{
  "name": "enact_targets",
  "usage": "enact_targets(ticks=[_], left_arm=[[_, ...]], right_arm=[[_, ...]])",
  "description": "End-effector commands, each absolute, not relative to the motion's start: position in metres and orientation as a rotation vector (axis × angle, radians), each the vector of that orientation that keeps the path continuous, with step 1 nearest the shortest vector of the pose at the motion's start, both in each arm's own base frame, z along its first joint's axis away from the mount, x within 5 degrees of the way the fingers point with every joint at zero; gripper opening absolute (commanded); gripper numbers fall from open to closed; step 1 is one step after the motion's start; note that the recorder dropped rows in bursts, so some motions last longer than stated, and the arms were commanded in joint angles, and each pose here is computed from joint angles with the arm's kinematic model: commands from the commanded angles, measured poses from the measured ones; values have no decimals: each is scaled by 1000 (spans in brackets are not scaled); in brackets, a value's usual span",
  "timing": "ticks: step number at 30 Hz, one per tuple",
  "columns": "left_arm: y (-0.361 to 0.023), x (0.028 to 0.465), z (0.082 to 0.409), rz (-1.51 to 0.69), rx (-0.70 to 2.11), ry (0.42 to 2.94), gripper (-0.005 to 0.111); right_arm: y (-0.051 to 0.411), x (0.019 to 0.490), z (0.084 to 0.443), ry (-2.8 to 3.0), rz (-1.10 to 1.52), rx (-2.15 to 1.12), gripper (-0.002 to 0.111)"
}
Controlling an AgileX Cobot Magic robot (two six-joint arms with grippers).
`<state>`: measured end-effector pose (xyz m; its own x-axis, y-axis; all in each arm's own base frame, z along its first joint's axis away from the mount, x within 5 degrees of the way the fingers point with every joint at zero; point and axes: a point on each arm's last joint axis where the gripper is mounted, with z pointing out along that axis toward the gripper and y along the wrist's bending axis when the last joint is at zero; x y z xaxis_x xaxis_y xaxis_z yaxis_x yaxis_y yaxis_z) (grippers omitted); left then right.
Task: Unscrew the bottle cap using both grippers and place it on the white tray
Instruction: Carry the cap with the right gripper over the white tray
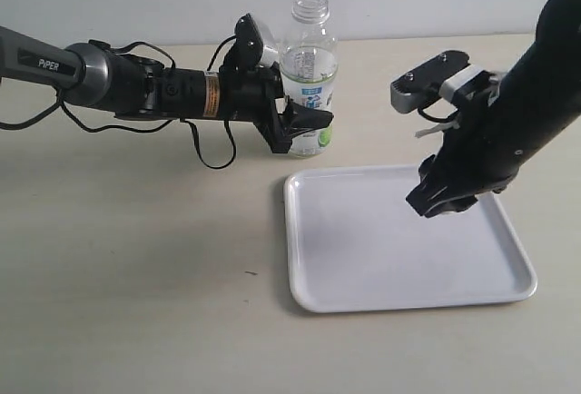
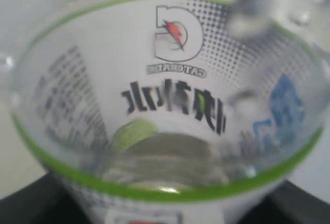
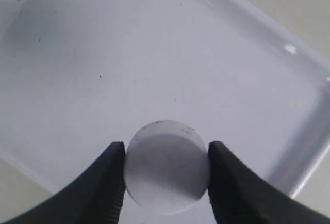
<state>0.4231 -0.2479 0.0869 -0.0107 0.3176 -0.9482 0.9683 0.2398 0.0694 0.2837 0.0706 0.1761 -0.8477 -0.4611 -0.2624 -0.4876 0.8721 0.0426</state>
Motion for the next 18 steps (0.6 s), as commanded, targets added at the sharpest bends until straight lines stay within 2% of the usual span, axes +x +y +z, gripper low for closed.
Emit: enact_targets(ticks=[1,9,18], left_arm=[[-249,423,93,-859,1214,1517,0],[-249,423,93,-859,1210,1518,0],[-249,424,93,-859,1199,1517,0]], right_arm=[[72,289,149,2866,195,-681,0],[73,301,120,2899,179,-603,0],[82,303,122,2880,183,-640,0]])
